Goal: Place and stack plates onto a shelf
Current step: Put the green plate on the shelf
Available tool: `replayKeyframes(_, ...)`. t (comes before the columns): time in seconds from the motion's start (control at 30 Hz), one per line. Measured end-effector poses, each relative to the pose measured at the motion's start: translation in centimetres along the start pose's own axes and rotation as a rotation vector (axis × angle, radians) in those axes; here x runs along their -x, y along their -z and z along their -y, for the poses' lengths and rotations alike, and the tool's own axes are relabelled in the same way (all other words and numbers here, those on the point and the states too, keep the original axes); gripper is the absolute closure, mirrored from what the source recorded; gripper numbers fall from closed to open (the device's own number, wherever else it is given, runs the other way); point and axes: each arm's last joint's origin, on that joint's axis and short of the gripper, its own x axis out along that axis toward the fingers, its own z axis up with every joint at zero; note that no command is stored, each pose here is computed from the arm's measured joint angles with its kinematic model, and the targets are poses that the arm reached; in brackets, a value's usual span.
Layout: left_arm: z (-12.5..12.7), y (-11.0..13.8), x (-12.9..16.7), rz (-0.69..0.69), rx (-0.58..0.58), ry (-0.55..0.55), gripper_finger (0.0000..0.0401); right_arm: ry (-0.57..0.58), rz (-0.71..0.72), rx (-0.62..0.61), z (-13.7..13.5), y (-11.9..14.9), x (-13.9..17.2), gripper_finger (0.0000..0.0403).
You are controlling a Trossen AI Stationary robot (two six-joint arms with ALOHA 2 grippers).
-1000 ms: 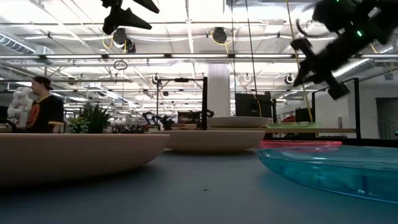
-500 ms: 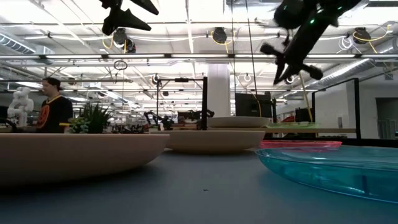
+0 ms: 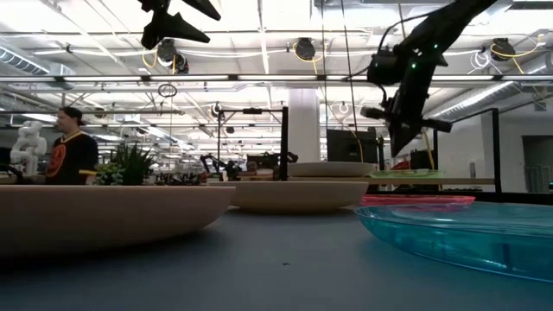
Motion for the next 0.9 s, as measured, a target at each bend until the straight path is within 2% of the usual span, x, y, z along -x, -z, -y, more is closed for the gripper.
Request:
replayKeyframes(0.37,0.0,0.0,0.0,0.006,0.0,-0.009,0.0181,0.042,-0.066,0.079,-0.2,0.1,-2.6,0.0403)
replayKeyframes(0.63,0.0,0.0,0.0,0.007,0.0,-0.01,0.0181,0.151,-0.077,0.114,0.4,0.5,-2.7,0.0403)
replayKeyframes(0.9,0.0,0.0,0.0,0.012,-0.003,-0.017,0.0181,0.17,-0.089,0.128,1.1,0.1,-2.7,0.0403)
